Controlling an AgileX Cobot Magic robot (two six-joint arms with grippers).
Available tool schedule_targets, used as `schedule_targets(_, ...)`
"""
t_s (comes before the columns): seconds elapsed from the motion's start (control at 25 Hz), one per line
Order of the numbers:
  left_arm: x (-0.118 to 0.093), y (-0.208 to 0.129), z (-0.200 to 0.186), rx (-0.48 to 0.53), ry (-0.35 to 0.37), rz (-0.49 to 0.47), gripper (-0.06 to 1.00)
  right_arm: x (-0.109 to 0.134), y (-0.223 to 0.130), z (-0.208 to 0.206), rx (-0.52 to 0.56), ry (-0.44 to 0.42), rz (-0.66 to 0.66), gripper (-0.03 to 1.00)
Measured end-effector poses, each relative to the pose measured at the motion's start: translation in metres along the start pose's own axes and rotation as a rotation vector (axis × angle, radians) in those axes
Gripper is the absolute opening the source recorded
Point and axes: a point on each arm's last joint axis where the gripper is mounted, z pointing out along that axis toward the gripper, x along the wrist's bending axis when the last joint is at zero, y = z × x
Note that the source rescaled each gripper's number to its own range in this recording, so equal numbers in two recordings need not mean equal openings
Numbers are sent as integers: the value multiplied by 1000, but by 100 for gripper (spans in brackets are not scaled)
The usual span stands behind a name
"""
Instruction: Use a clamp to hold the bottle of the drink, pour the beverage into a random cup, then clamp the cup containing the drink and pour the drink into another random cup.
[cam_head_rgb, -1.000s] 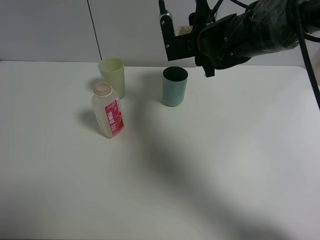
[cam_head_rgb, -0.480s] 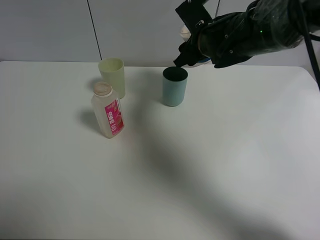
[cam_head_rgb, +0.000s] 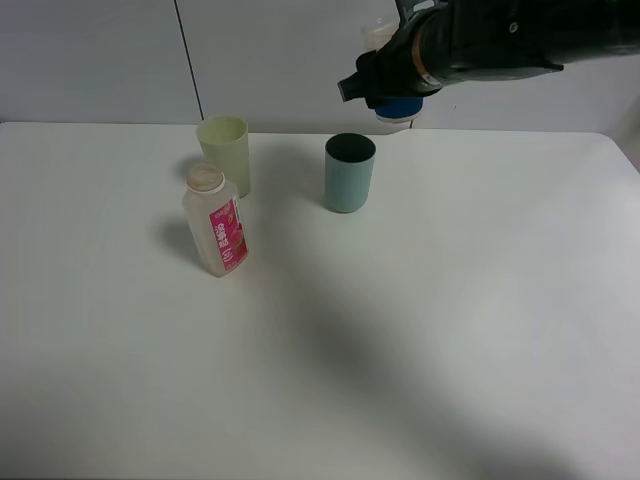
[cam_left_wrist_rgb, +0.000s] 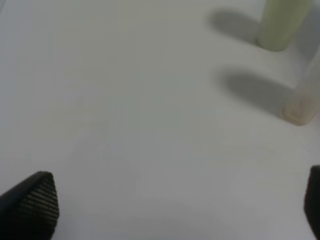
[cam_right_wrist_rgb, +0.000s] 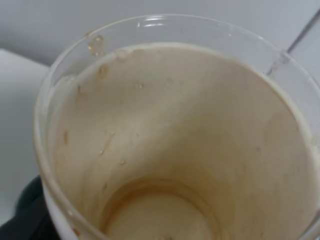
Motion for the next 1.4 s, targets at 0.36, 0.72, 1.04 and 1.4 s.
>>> schedule_targets(0.36,0,0,0,0,0,0,100,28,11,-26,-45,292,-154,0)
schedule_targets(0.72,0,0,0,0,0,0,100,52,18,-36,-168,437,-196,0)
schedule_targets(1.04,0,0,0,0,0,0,100,63,-28,-35,-265,494,-195,0)
schedule_targets(1.4,0,0,0,0,0,0,100,65,-83,-36,-196,526,-208,0)
